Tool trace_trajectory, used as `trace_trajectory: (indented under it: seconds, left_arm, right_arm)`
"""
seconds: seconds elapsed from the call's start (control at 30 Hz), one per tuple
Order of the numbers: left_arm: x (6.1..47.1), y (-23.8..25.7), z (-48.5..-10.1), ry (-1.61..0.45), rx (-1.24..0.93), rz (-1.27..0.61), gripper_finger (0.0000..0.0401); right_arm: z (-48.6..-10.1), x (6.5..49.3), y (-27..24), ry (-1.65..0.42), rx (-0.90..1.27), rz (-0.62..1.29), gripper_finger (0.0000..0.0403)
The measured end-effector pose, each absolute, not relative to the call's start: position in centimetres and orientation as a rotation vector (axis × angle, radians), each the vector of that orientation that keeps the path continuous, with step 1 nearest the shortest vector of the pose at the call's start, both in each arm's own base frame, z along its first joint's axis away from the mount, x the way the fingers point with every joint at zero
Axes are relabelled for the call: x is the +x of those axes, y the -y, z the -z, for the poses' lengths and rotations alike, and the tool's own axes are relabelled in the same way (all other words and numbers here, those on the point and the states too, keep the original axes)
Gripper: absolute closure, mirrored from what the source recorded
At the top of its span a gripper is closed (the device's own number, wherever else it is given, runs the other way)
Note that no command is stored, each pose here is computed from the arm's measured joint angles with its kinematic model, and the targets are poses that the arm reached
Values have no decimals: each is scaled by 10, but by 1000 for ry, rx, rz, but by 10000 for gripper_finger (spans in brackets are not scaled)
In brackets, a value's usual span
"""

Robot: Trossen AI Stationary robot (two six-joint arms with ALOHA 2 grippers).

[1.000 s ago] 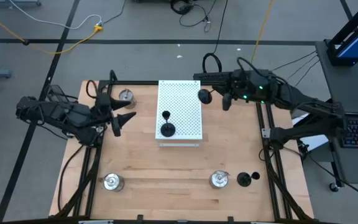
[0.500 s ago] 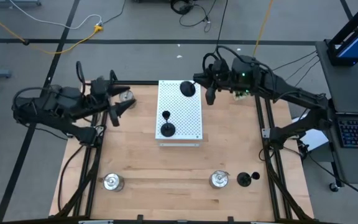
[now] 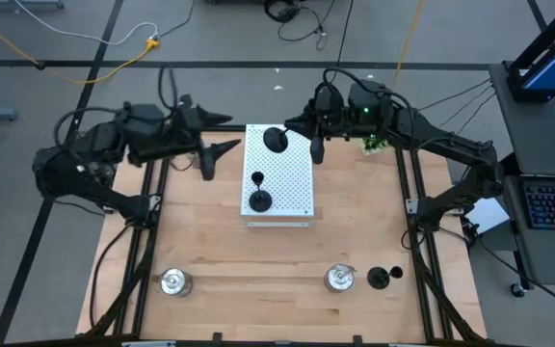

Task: Pick & Place candle stick holders
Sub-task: Put the top black candle holder on the shelf aligned with the other black candle holder

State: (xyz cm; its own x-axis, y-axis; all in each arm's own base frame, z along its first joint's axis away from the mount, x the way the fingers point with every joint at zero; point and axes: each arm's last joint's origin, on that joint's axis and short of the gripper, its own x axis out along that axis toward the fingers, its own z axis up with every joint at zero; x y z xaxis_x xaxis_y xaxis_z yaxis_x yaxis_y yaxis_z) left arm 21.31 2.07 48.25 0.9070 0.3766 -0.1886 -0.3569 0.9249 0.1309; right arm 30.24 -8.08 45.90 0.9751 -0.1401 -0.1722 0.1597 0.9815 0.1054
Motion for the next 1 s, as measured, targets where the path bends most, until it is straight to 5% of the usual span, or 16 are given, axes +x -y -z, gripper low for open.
trace_trajectory:
  seconds: [1.0]
  left_arm:
    - [296,-90,-467,-367,12,-141,128]
  right_arm:
    - [-456,312,84,-140,93,146,395]
